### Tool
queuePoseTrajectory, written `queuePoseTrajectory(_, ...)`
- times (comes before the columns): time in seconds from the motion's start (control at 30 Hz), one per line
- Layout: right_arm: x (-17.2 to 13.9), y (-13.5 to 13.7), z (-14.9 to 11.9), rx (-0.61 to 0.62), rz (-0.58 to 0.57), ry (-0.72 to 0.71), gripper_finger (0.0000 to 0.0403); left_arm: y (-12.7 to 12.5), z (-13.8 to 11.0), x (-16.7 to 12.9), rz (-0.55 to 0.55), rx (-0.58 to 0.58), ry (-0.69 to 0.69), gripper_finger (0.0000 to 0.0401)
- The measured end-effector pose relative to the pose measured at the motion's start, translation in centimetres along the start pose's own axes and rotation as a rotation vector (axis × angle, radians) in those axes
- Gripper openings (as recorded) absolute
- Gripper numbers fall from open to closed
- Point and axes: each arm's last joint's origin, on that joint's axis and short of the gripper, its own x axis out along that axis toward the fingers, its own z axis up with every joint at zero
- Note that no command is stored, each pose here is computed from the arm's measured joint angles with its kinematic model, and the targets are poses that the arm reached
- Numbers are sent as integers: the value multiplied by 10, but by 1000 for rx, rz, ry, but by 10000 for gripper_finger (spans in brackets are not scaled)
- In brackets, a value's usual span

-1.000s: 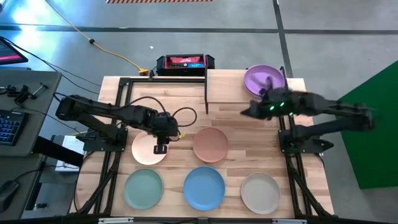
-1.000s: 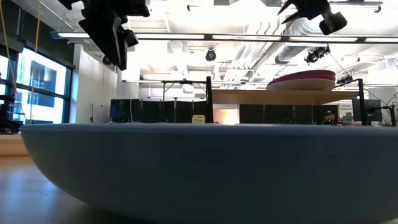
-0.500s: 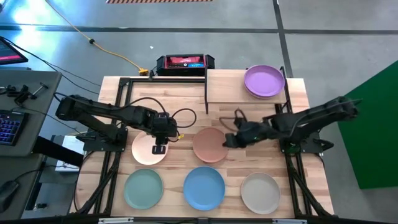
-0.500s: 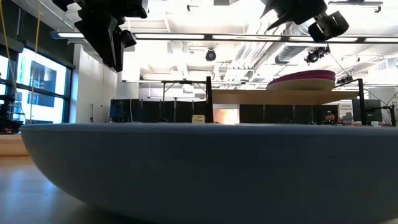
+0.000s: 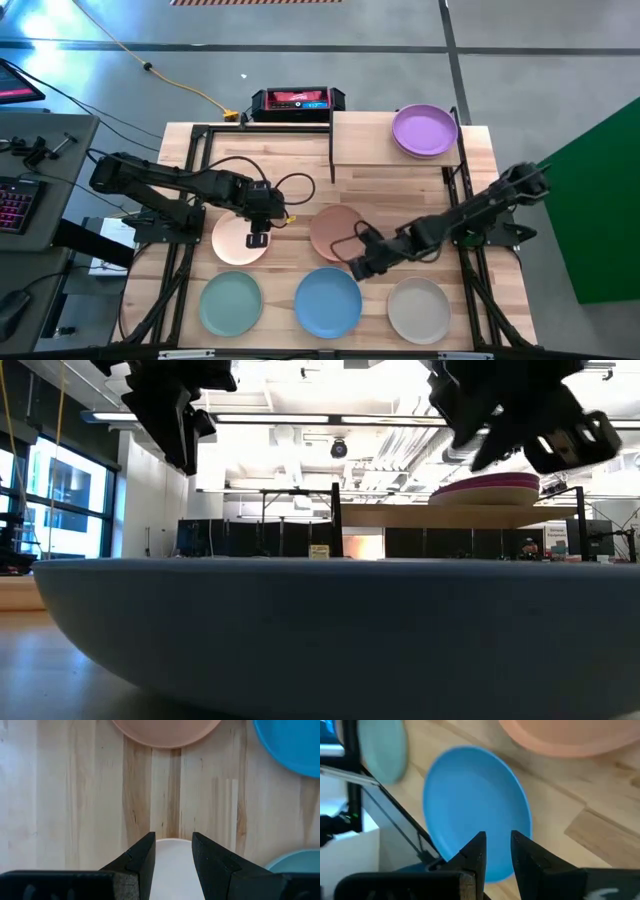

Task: Place and stack plates onto a shelf
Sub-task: Stack the blue plate on top of the violet plate on the shelf

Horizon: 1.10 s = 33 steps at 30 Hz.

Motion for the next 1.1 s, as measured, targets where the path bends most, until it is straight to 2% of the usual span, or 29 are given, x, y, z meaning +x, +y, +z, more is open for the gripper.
queuePoseTrajectory(0.37,27,-11,-15,-55,-98,32,69,0,0,0,-1,-158,-1,117)
queuePoseTrajectory(0.67,48,-21,-22,-109,-173,45,69,0,0,0,-1,-221,-1,117)
queuePoseTrajectory(1.1,47,-12,-23,-140,-138,11,69,0,0,0,-1,-267,-2,117)
